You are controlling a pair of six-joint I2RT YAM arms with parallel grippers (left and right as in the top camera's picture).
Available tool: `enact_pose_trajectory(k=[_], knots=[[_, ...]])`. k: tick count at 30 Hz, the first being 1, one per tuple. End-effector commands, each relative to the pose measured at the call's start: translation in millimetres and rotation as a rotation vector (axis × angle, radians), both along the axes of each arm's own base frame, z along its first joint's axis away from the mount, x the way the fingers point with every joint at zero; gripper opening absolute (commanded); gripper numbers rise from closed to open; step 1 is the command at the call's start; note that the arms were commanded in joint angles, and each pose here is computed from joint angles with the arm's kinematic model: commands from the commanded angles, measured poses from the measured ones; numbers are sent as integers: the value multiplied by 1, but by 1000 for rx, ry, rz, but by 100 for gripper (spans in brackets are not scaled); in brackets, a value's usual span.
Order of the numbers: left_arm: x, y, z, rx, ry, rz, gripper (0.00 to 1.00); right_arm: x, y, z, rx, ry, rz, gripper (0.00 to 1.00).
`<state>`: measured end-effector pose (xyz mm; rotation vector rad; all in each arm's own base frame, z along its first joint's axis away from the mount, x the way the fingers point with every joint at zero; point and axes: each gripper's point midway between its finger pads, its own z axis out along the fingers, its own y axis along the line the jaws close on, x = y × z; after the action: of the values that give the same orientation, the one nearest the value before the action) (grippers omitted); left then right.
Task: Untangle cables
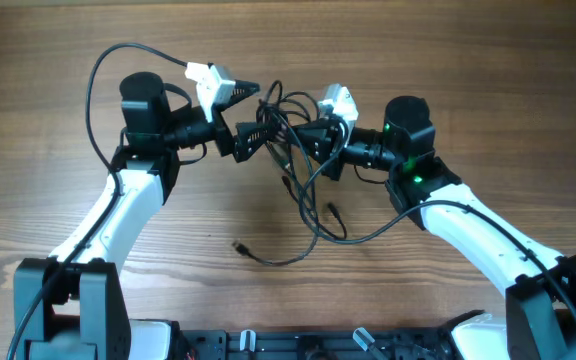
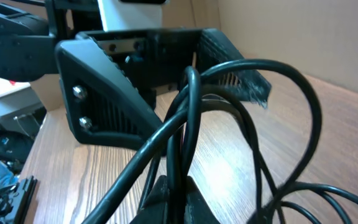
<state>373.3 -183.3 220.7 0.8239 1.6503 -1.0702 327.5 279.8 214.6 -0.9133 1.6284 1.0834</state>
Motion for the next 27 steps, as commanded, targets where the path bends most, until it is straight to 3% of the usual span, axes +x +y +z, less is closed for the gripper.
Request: enact_pose_trajectory(k=[1, 3, 7, 10, 11, 13, 14, 16, 19, 23, 27], knots=[[-8, -1, 14, 3, -94, -44, 100, 6, -9, 3, -4, 4, -27, 5], [-11, -1, 18, 27, -184, -65, 96, 8, -14, -2, -12, 24, -39, 5], [-11, -1, 21, 71, -316, -81, 100, -2, -15, -21, -83, 33, 0, 4], [-11, -1, 20, 73, -319, -82, 99, -10, -15, -28, -119, -21, 54, 4], [-11, -1, 20, 73, -318, -82, 88, -11, -15, -31, -138, -42, 66, 4], [-12, -1, 16, 74, -291, -83, 79, -13, -16, -35, -152, -49, 73, 4], [-13, -1, 13, 74, -266, -84, 85, -13, -16, -35, -156, -55, 76, 4], [-18, -1, 1, 77, -180, -90, 88, -13, -16, -35, -159, -68, 79, 4], [-40, -7, -1, 56, -225, -213, 84, -13, -16, -35, -159, -67, 79, 4], [-44, -10, -1, 54, -244, -236, 79, -16, -17, -41, -171, -33, 83, 4], [-54, -25, -5, 87, -359, -300, 75, -22, -16, -41, -159, -17, 113, 4]])
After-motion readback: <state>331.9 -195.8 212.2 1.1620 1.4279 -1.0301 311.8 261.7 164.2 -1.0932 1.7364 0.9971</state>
